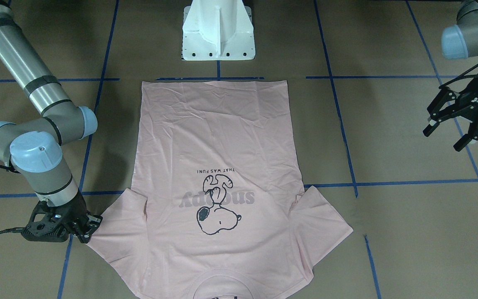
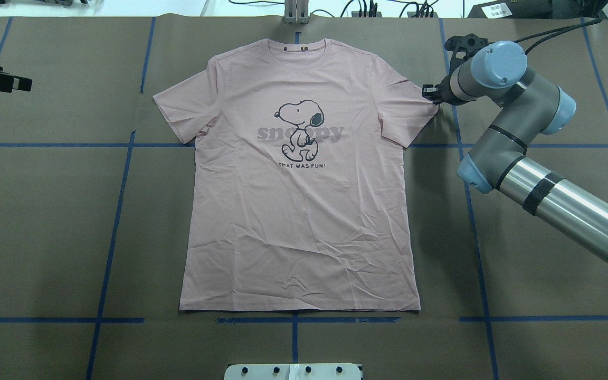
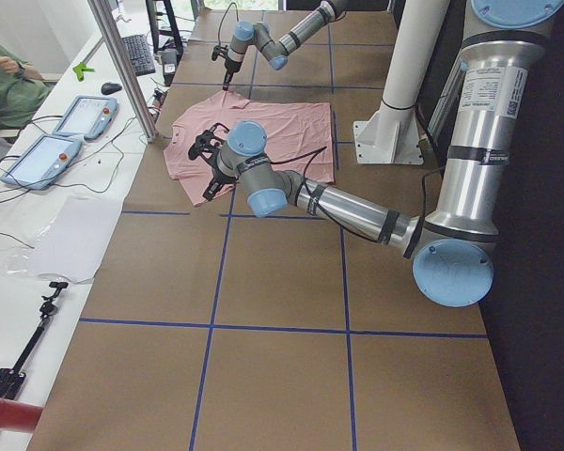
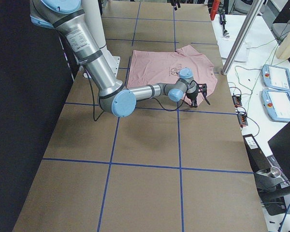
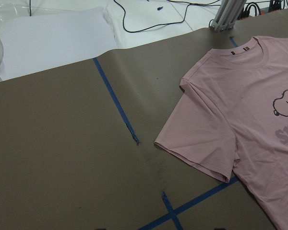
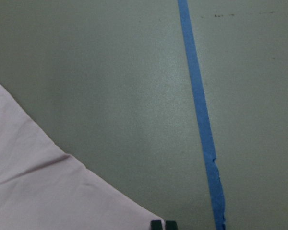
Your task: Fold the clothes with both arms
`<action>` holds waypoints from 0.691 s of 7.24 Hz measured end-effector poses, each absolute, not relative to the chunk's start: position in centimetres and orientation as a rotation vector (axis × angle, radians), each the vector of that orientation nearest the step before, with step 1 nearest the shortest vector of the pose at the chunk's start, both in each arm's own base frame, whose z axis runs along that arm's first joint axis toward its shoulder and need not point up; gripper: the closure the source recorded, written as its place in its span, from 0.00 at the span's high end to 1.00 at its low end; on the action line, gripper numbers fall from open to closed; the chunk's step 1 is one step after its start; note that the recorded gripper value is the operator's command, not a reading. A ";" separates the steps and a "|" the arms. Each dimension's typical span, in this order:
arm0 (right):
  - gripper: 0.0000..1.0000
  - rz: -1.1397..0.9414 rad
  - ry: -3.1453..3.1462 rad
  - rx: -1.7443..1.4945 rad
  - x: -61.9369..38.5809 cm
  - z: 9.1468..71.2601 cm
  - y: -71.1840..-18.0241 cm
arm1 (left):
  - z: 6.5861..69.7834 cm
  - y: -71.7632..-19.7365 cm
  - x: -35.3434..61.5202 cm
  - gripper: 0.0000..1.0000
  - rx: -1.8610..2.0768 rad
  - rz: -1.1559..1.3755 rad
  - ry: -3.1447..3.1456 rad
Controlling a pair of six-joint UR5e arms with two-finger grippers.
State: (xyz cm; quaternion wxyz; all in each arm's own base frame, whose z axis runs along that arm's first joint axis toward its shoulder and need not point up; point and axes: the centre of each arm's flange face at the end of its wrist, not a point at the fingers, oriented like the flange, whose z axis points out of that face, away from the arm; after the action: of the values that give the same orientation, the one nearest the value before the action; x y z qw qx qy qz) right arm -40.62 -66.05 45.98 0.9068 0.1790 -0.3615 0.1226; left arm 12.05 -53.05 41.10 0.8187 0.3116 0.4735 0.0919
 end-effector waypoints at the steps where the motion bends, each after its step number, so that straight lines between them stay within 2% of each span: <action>1: 0.00 0.256 -0.749 0.371 -40.9 44.6 -66.4 | 41.1 -53.1 12.1 0.83 0.664 0.195 1.009; 3: 0.00 0.284 -0.726 0.344 -42.4 38.3 -67.6 | 41.1 -53.1 12.1 0.85 0.663 0.194 1.008; 4: 0.00 0.329 -0.715 0.331 -44.2 34.6 -67.4 | 41.0 -53.1 12.1 1.00 0.663 0.193 1.009; 5: 0.00 0.389 -0.713 0.339 -47.3 30.9 -66.2 | 41.0 -53.2 12.2 1.00 0.663 0.193 1.009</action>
State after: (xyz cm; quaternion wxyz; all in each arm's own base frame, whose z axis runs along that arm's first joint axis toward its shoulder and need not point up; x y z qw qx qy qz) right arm -47.29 -66.21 30.90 0.9048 0.1639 -0.3452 0.1881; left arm 12.19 -53.19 40.97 0.8188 0.3111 0.4739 0.0906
